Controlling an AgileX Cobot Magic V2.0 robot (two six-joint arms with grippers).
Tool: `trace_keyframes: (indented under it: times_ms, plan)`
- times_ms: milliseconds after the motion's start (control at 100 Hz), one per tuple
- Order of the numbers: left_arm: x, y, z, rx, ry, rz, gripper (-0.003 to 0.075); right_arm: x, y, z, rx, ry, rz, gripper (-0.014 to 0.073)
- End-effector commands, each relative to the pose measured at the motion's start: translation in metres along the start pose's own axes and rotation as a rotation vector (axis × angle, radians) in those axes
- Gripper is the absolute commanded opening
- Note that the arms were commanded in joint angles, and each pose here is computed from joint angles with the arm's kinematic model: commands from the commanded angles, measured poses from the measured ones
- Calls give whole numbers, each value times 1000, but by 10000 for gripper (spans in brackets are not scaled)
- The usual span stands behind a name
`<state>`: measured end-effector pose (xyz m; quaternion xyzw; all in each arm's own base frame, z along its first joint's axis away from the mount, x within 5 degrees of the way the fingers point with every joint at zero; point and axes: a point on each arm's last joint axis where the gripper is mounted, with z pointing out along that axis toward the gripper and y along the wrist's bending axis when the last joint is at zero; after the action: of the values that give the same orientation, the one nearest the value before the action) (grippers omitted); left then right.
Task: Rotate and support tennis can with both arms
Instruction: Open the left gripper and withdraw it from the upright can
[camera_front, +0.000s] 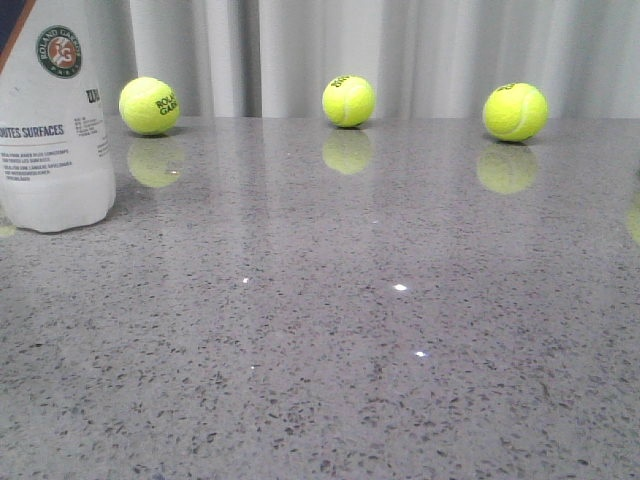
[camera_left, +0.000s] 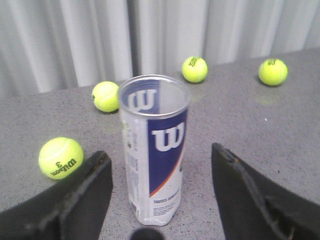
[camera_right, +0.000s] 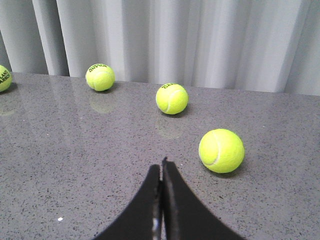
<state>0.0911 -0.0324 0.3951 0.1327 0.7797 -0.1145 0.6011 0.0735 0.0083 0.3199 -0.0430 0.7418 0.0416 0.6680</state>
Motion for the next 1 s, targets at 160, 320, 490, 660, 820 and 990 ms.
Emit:
trace_keyframes:
  times_ms: [160, 320, 490, 660, 820, 990]
  plan:
    - [40, 6, -3, -79, -272, -56, 426, -15, 0, -2, 1, -103, -13, -70]
    - [66, 11, 7, -111, -298, -72, 397, -15, 0, -2, 1, -103, -13, -70]
    - [77, 12, 12, -118, -278, -77, 326, -15, 0, -2, 1, -103, -13, -70]
    - [75, 12, 11, -123, -299, -77, 169, -15, 0, -2, 1, -103, -13, -70]
    - [72, 13, 10, -130, -326, -76, -19, -15, 0, -2, 1, -103, -13, -70]
    - [72, 13, 10, -130, -326, -78, -21, -15, 0, -2, 1, -103, -13, -70]
